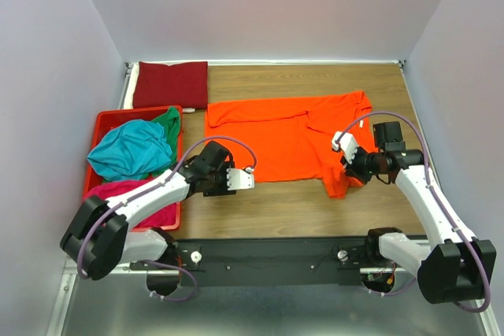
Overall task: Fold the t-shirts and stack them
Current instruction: Fold the tshirt
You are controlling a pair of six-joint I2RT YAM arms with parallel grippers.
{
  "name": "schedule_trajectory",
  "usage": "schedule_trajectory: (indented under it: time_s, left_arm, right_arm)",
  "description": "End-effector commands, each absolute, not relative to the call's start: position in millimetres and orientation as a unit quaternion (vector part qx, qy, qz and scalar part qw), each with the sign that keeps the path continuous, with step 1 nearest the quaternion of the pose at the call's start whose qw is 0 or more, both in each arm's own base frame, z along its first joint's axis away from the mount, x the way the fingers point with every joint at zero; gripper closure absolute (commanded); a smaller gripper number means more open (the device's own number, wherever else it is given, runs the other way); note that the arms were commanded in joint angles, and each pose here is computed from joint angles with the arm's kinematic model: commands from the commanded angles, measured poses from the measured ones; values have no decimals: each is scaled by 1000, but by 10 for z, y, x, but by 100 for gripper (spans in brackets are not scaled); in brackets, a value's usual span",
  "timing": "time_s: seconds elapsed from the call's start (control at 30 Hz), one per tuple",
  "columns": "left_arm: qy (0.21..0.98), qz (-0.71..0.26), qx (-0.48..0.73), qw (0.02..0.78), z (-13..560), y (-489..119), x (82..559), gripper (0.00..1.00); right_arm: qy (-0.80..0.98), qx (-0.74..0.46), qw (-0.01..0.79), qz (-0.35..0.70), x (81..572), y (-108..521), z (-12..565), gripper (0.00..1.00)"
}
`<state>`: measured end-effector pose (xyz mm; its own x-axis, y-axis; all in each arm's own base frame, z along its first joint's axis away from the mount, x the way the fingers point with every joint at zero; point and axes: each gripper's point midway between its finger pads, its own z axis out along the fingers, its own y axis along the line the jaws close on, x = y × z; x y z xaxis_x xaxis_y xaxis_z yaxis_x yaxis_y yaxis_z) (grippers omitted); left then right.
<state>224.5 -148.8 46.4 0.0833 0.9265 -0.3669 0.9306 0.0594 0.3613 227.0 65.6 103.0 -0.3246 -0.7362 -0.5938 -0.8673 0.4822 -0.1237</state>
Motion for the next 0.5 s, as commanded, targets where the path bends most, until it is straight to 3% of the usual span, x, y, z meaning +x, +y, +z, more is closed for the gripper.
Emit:
schedule_trajectory:
  time_s: [0.0,0.47]
  left_arm:
    - [688,24,673,272,518,-1514,2425,41]
    - [695,23,676,243,320,-1520,2451,46]
  right_arm:
    - [801,-493,322,111,2319,679,1112,99]
    - [801,-484,332,120,2371,694,1185,99]
